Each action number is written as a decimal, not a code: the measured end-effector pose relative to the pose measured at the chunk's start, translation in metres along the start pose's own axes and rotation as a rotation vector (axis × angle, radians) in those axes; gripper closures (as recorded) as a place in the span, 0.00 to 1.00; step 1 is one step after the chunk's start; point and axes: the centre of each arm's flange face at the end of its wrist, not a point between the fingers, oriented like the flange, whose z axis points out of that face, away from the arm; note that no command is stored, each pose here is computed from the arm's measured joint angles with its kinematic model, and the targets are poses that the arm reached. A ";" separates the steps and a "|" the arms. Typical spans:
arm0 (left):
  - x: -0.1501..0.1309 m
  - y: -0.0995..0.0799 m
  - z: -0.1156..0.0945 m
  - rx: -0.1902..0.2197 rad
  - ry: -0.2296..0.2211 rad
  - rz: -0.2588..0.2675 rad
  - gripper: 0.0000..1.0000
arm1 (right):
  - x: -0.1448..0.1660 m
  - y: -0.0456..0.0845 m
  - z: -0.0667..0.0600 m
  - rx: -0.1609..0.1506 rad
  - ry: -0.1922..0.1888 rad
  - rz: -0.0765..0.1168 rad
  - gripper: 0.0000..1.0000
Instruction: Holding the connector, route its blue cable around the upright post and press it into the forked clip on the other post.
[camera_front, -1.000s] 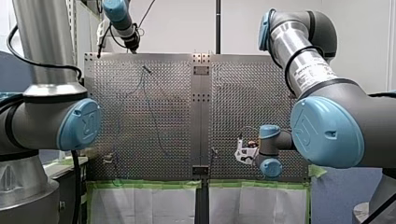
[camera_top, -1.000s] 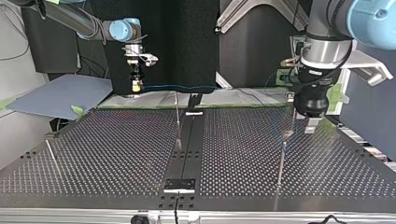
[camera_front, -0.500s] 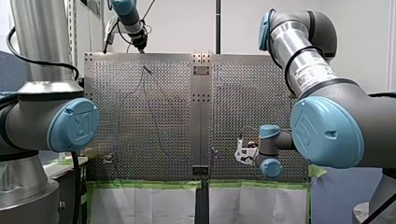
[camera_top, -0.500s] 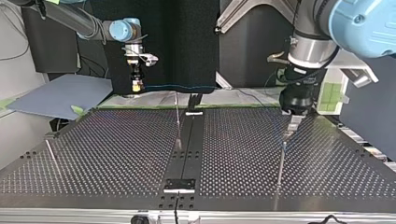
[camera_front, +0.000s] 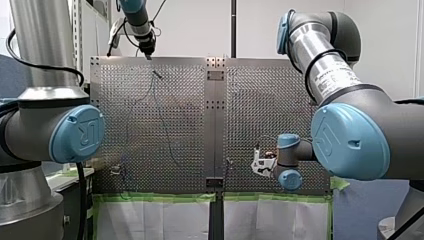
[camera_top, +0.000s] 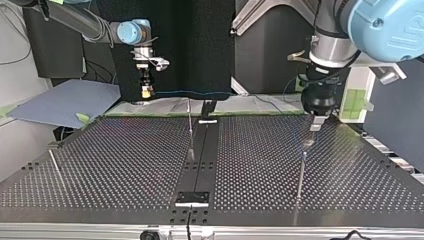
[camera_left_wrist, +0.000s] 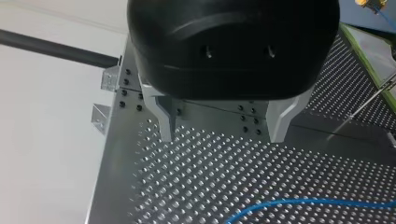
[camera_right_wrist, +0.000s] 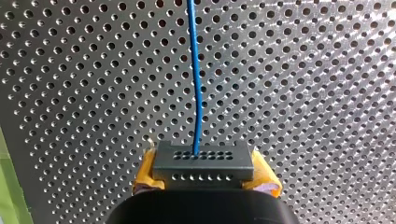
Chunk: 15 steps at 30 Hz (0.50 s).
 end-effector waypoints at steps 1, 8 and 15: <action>0.003 0.001 0.000 -0.007 0.011 -0.001 0.04 | 0.000 0.000 0.000 0.000 0.000 0.000 0.71; 0.015 0.005 0.000 -0.057 0.046 -0.013 0.04 | 0.000 0.000 0.000 0.000 -0.001 -0.001 0.71; 0.015 0.011 0.000 -0.115 0.046 -0.019 0.04 | 0.000 0.000 0.000 -0.001 0.000 -0.002 0.71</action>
